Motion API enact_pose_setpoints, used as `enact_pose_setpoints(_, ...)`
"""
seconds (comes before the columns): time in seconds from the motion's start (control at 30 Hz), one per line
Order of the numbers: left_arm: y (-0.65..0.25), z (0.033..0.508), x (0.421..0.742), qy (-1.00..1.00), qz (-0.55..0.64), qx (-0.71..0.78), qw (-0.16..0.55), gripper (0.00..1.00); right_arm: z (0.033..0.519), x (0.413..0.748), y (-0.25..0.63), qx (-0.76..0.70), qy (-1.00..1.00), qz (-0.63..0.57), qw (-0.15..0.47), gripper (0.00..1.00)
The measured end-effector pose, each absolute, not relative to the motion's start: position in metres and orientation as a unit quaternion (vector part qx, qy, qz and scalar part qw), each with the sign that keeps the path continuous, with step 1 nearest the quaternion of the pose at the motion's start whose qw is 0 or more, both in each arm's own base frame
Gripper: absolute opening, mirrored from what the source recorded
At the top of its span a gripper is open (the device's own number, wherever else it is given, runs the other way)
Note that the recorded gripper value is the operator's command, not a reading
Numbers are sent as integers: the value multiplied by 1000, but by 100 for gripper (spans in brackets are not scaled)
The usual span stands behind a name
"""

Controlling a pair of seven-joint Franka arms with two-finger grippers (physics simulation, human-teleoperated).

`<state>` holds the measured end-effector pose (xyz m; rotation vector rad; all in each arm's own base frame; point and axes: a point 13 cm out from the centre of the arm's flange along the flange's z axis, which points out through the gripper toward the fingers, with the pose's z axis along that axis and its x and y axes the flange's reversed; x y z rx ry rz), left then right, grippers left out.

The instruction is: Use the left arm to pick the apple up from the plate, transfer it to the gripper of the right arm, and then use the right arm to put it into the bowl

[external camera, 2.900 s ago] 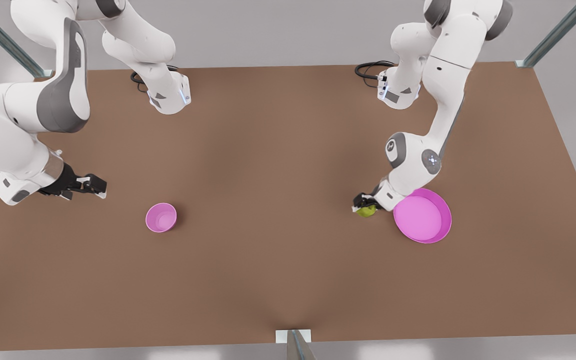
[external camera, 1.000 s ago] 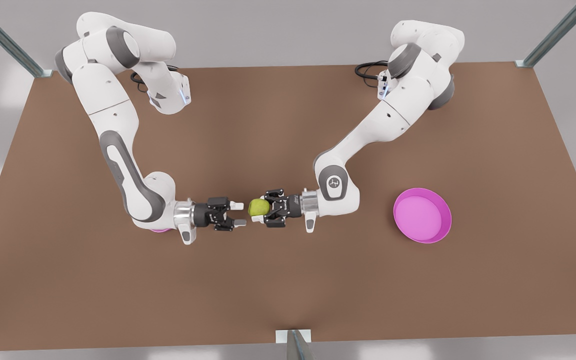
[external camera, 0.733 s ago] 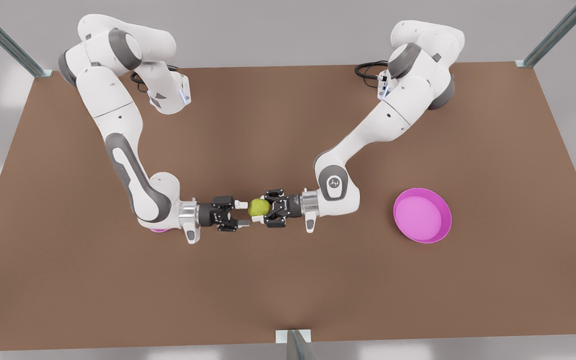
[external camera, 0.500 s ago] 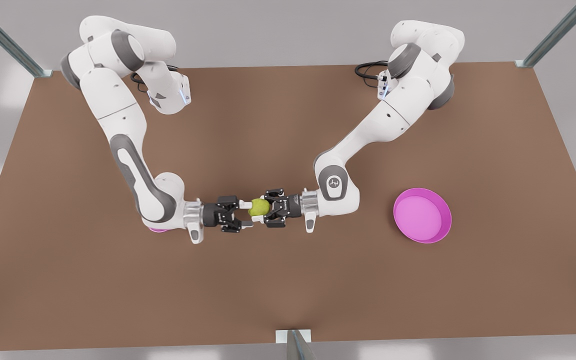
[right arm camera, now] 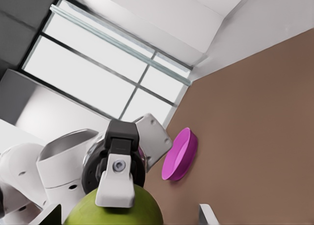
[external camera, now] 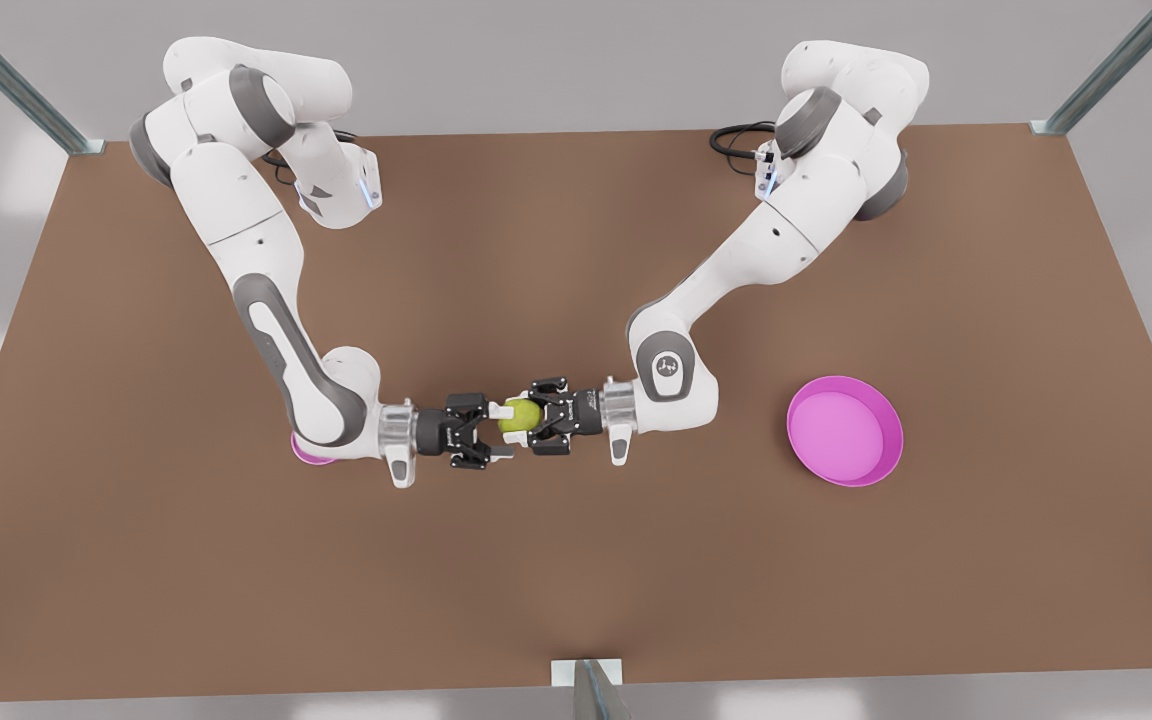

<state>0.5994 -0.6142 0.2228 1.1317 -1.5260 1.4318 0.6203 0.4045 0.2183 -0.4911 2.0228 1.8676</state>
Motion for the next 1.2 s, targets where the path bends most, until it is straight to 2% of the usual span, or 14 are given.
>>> enact_pose_setpoints(0.5,-614,223,600,-593,557,444,374,69,220,604,421,-194,704,661,173,100)
enact_pose_setpoints(0.53,-613,223,600,-593,557,444,374,69,220,604,421,-194,704,661,174,93)
enact_pose_setpoints(0.6,-613,224,600,-593,557,444,374,69,220,604,421,-196,704,660,175,74)
enact_pose_setpoints(0.63,-613,224,600,-593,557,444,374,69,219,604,421,-196,704,660,175,69)
enact_pose_setpoints(0.77,-614,224,600,-593,557,445,375,69,219,603,424,-199,703,659,177,66)
enact_pose_setpoints(0.8,-614,224,600,-593,557,445,375,71,219,603,424,-200,703,659,178,66)
enact_pose_setpoints(0.83,-614,224,600,-593,557,445,375,98,219,603,424,-201,703,658,178,66)
enact_pose_setpoints(1.2,-598,219,606,-593,556,449,370,100,221,608,417,-202,702,657,185,67)
